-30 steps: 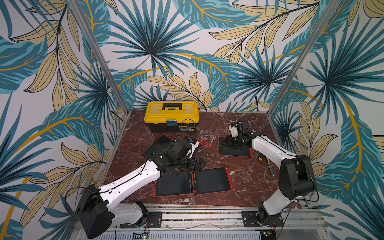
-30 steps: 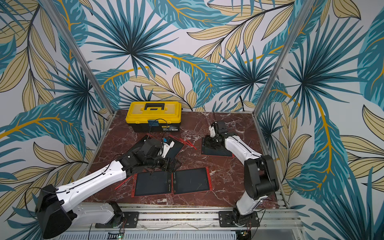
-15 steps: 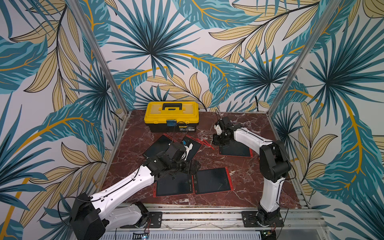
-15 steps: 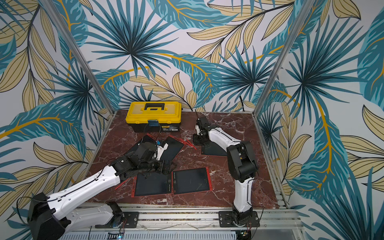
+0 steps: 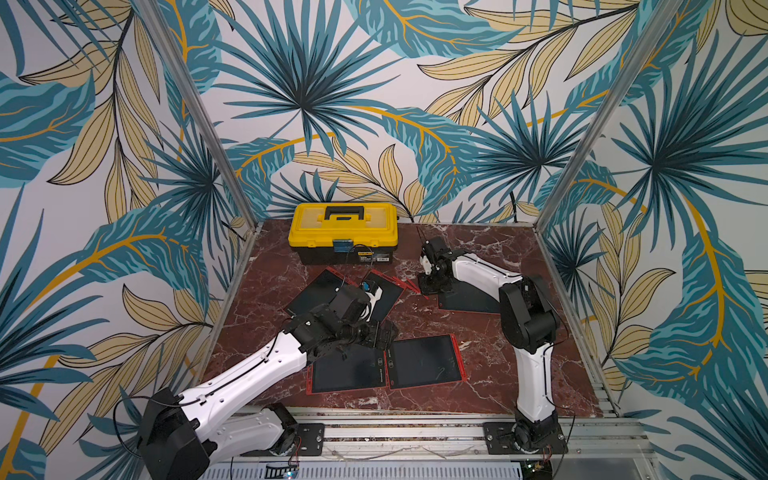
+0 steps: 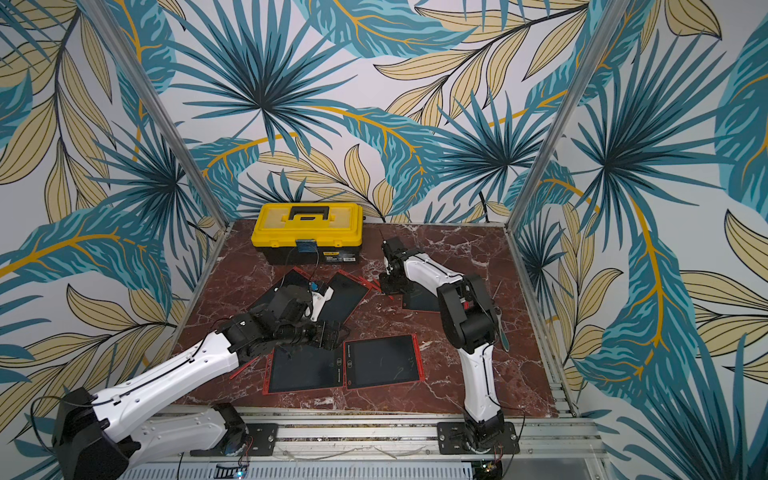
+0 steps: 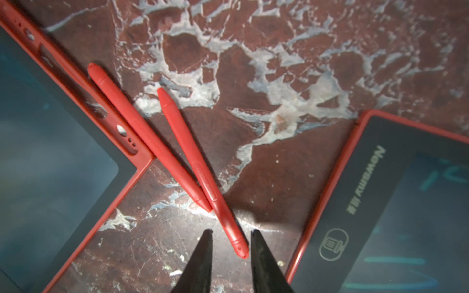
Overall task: Place the stylus back onto the writing tablet
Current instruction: Move the stylus to the center of the board.
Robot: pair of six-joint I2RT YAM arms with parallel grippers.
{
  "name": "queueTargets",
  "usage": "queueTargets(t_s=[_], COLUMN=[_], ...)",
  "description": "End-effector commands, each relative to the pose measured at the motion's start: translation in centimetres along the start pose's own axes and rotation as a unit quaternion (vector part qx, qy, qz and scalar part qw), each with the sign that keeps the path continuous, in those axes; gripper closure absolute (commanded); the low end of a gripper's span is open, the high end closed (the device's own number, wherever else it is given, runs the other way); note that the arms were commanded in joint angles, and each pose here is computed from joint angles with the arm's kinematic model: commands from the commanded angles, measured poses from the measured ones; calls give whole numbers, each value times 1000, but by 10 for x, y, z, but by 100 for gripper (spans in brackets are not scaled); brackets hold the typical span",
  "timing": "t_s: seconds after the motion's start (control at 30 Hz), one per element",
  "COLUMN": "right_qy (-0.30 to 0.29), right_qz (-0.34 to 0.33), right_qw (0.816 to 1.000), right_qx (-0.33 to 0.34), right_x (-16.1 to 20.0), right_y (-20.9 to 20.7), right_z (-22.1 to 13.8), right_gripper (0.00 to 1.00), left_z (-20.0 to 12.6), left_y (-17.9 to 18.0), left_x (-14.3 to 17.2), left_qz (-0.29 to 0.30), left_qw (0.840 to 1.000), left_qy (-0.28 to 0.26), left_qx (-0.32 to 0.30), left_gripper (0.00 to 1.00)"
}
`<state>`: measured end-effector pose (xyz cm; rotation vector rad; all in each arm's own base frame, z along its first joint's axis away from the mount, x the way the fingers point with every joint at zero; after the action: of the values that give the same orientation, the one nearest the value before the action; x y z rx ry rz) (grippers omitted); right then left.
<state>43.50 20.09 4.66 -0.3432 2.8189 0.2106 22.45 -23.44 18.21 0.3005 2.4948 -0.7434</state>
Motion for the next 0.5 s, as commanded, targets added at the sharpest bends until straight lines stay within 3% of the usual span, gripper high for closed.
queueTargets(t_s=[0.0, 0.47], right_qy=[22, 45], right_qz=[-11, -24], right_qw=[1000, 998], right_qx=[20, 44], right_x=[8, 15], right_y=[-4, -3], right_z=[7, 22], right_gripper=[72, 77], left_z=[0, -1], left_y=[8, -1], left_x=[6, 3], left_qz=[2, 20], left_qw=[1000, 1000], left_qy=[1, -5], left_qx=[-9, 17], left_gripper=[0, 0])
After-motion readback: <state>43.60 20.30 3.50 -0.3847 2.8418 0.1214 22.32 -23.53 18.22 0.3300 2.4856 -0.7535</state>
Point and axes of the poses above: each gripper's point midway between its finger pads, its own z axis out along the fingers, its own y axis along the line the jaws close on, x = y × z, the point moved 1 cm from there along -z, back along the fingers, and after that the axes turned 4 degrees about -z, right-handed, at the moved point
